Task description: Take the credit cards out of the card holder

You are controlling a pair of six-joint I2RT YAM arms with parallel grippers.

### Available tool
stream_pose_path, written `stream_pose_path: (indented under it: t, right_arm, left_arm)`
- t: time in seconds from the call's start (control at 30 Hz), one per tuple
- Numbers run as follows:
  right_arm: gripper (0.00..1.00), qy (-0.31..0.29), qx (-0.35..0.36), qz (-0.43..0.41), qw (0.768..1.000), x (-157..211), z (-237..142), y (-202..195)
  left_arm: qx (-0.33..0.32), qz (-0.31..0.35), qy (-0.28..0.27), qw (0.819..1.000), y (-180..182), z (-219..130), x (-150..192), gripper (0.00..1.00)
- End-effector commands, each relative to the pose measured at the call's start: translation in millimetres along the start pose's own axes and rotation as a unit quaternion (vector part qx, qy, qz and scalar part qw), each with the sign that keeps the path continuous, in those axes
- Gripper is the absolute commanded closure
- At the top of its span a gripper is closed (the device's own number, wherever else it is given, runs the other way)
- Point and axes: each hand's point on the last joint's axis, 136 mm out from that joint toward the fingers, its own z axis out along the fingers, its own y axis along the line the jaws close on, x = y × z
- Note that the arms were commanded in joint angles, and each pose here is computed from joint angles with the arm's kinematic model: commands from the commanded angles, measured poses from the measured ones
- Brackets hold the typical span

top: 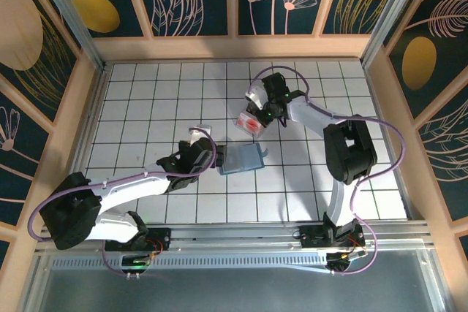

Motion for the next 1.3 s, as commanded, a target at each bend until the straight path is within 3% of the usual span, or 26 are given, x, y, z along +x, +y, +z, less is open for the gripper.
stream_pose_path:
  t: [0.0,0.57,0.67,0.87,1.07,1.27]
  right_arm:
    - [1.0,0.016,-0.013,-0.006,1.0,1.9,2.0,-1.2]
    - [1.0,0.012,-0.029,-0.002,1.0,-15.5,22.6,-5.8]
    - [0.9,0.014,-0.03,0.001,0.999,-18.3,20.8,-6.3]
    - [0.71,-0.003,-0.022,0.005,1.0,-28.8,-1.1,-8.6]
    - [0.69,-0.037,-0.009,0.022,0.999,-39.8,-33.6,-9.1]
    - [0.69,-0.074,0.052,0.1,0.991,-45.7,-71.0,-16.7]
  left_arm:
    - [-0.009,-0.011,-0.013,1.0,0.1,1.9,-9.4,0.01]
    - [-0.019,-0.01,-0.018,1.0,4.7,0.1,-11.1,0.01]
    - [-0.018,-0.011,-0.018,1.0,3.8,-0.1,-11.9,0.01]
    - [-0.014,-0.01,-0.019,1.0,2.0,-0.4,-13.8,0.01]
    - [-0.011,-0.018,-0.024,1.0,0.5,-3.3,-18.6,0.01]
    - [-0.021,-0.049,-0.042,0.998,7.7,-9.8,-25.9,0.01]
